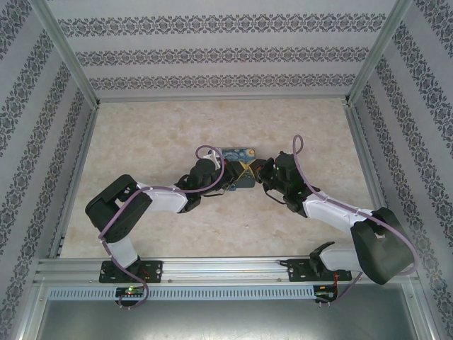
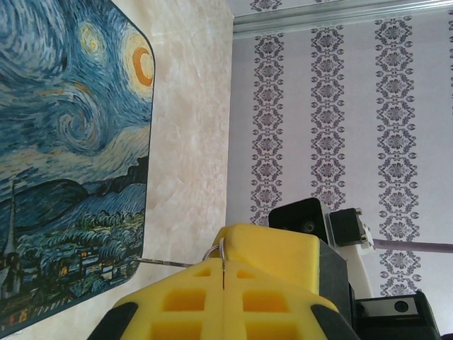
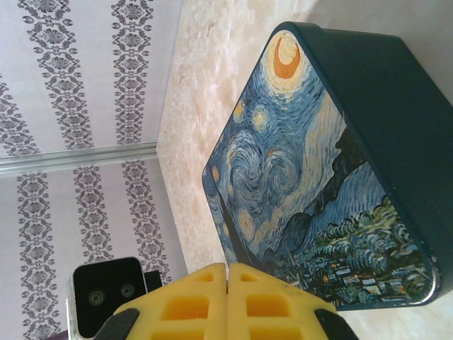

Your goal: Unlock a padlock with a key

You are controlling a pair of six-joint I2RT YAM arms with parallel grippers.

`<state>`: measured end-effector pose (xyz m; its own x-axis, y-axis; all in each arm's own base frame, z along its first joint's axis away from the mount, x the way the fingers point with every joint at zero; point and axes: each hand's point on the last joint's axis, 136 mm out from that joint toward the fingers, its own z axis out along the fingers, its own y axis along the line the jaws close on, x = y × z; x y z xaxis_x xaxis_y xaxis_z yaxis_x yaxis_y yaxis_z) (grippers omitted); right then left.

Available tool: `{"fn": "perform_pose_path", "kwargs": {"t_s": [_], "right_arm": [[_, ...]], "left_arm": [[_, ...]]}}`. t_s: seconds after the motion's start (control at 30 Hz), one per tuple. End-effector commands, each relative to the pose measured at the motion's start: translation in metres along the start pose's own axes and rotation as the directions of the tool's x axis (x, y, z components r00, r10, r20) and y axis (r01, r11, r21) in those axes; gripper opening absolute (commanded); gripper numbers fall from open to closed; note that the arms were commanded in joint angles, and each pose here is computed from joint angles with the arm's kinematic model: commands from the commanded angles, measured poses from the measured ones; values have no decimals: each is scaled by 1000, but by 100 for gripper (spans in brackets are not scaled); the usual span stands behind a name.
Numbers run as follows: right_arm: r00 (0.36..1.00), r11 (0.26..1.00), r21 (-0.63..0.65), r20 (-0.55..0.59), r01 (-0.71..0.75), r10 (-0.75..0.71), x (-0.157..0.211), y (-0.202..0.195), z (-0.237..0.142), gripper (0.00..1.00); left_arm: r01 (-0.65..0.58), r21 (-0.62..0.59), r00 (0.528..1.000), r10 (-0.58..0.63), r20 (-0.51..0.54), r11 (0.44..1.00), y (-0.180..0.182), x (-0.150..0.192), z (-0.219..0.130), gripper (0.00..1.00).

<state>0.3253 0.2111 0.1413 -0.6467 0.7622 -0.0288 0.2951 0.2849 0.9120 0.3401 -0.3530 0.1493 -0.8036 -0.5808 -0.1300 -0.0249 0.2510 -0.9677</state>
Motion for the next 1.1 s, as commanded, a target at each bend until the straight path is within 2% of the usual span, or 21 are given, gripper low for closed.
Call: {"fn": "perform_pose_path", "kwargs": {"t_s": [0.0,0.1,0.3,0.6,0.8,1.07], "right_arm": [[999,998,-42,3,42,-42,-5,9,-10,23],[998,996,-57,10,63,-62,-19,9,-20,41],[988,980,-135,-32,145,-151,-38,26,-34,52],[888,874,-349,-188,340,-420,-29,75,-40,51],[856,846,-399,-227,353,-464,-22,83,-40,46],[833,840,-411,-269,354,-483,-11,75,-34,40]], "left_arm": [[-25,46,1000,26,-15,999,-13,-3,2,0],[-46,53,995,50,-81,998,-17,-2,1,0],[-128,80,962,144,-232,989,-32,2,-5,0],[-212,133,885,248,-393,968,-50,-3,-17,0],[-237,181,842,295,-452,954,-60,-2,-20,0],[-225,221,831,306,-465,949,-66,-6,-18,0]]}}
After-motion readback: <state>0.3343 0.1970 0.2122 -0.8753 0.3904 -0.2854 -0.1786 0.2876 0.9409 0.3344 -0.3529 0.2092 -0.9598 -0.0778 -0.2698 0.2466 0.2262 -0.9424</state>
